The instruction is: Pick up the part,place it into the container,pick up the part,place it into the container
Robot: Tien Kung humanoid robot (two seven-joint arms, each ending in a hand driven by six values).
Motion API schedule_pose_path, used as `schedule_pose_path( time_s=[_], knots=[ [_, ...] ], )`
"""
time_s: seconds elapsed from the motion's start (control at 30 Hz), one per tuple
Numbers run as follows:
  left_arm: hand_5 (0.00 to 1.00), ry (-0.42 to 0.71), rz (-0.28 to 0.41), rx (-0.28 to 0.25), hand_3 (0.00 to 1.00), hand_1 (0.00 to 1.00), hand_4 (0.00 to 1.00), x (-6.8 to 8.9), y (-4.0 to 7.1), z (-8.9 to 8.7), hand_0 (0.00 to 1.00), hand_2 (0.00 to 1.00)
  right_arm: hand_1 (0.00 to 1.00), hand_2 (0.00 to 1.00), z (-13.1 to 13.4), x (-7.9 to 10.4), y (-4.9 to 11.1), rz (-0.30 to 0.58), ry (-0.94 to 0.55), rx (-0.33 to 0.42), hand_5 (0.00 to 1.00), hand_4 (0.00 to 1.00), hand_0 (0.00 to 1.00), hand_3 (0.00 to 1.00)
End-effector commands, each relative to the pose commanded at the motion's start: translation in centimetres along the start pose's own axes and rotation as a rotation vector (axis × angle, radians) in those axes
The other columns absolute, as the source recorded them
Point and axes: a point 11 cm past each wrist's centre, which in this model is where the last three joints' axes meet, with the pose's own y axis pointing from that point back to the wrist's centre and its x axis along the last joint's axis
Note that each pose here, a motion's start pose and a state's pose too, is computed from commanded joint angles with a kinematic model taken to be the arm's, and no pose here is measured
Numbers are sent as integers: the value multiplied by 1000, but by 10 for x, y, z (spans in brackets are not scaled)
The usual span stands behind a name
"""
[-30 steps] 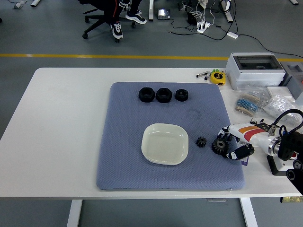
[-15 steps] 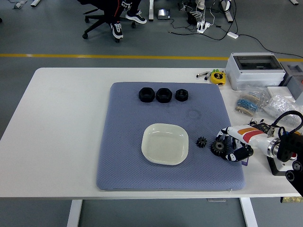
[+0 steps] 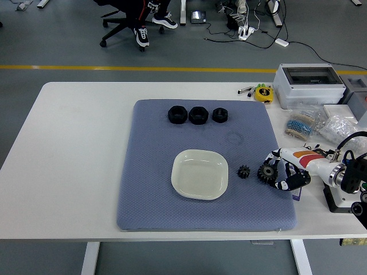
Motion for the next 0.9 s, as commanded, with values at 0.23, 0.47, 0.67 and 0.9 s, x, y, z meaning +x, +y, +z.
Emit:
schedule_pose_path(
  time_s=[0.23, 0.47, 0.67, 0.9],
  knots=[
    [571, -1, 1, -2, 550, 664, 605, 1, 0, 1, 680, 629, 154, 280, -19, 13, -3, 65, -23, 55, 89, 723, 92, 363],
    [571, -4, 1, -3, 550, 663, 605, 1, 0, 3, 680, 628, 154, 279, -62, 30, -16, 138, 0, 156, 80, 720, 93, 373],
    [571, -5, 3, -2, 550, 658, 605, 2, 0, 3, 680, 628, 165, 293, -89, 40, -26, 156, 44, 214, 88, 715, 99, 391],
    [570, -3, 9, 0, 550, 652, 605, 4, 0, 2, 680, 629, 182, 313, -84, 49, -27, 150, 81, 190, 120, 702, 109, 406]
  ],
)
